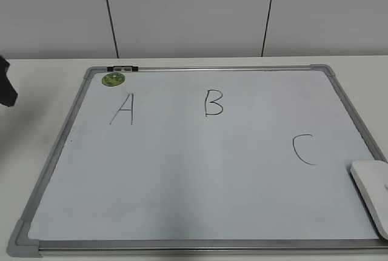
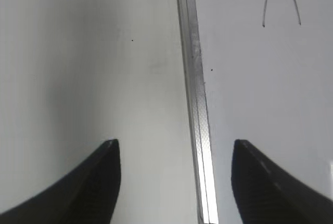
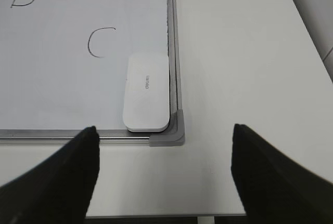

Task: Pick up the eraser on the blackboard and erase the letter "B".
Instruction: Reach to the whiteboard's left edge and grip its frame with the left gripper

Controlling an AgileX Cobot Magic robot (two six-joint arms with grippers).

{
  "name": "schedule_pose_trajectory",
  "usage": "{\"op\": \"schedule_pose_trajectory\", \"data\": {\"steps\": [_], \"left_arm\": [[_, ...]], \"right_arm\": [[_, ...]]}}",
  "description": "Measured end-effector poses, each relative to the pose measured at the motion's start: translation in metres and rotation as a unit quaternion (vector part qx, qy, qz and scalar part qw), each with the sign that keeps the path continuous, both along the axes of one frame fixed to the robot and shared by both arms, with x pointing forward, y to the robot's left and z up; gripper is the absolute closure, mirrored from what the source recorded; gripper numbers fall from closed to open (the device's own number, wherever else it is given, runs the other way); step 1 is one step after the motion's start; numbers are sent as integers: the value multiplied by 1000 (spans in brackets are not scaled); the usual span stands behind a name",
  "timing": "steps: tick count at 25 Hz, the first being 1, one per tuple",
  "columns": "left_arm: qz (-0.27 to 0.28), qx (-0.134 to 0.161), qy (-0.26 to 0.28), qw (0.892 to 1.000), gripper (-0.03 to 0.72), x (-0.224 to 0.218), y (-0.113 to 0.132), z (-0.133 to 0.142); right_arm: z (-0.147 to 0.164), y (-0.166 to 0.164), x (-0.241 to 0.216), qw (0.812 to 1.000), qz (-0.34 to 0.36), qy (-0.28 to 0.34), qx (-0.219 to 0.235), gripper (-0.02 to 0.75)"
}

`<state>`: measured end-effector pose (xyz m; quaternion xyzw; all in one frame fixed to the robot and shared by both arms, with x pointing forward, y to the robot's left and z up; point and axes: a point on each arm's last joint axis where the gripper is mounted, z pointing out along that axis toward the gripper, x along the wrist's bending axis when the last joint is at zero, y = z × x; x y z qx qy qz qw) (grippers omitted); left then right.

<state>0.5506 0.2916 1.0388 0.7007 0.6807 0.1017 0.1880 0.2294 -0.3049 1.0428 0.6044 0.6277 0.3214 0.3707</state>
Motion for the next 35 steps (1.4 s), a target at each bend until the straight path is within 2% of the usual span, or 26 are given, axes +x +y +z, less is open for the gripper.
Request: {"op": "schedule_pose_trajectory", "data": {"steps": [9, 14, 25, 29, 35], "left_arm": [[-5, -33, 99, 994, 291, 56, -5, -68], [0, -49, 130, 990, 349, 75, -8, -94], [-10, -53, 155, 986, 369, 92, -21, -125], [-8, -52, 144, 988, 373, 95, -21, -125], [-7, -50, 137, 989, 417, 97, -20, -125]], "right_arm": [[0, 0, 0, 1000, 0, 0, 0, 151], [0, 0, 0, 1000, 0, 0, 0, 151], [0, 0, 0, 1000, 0, 0, 0, 151], [0, 0, 0, 1000, 0, 0, 0, 151], [0, 0, 0, 1000, 0, 0, 0, 151]]}}
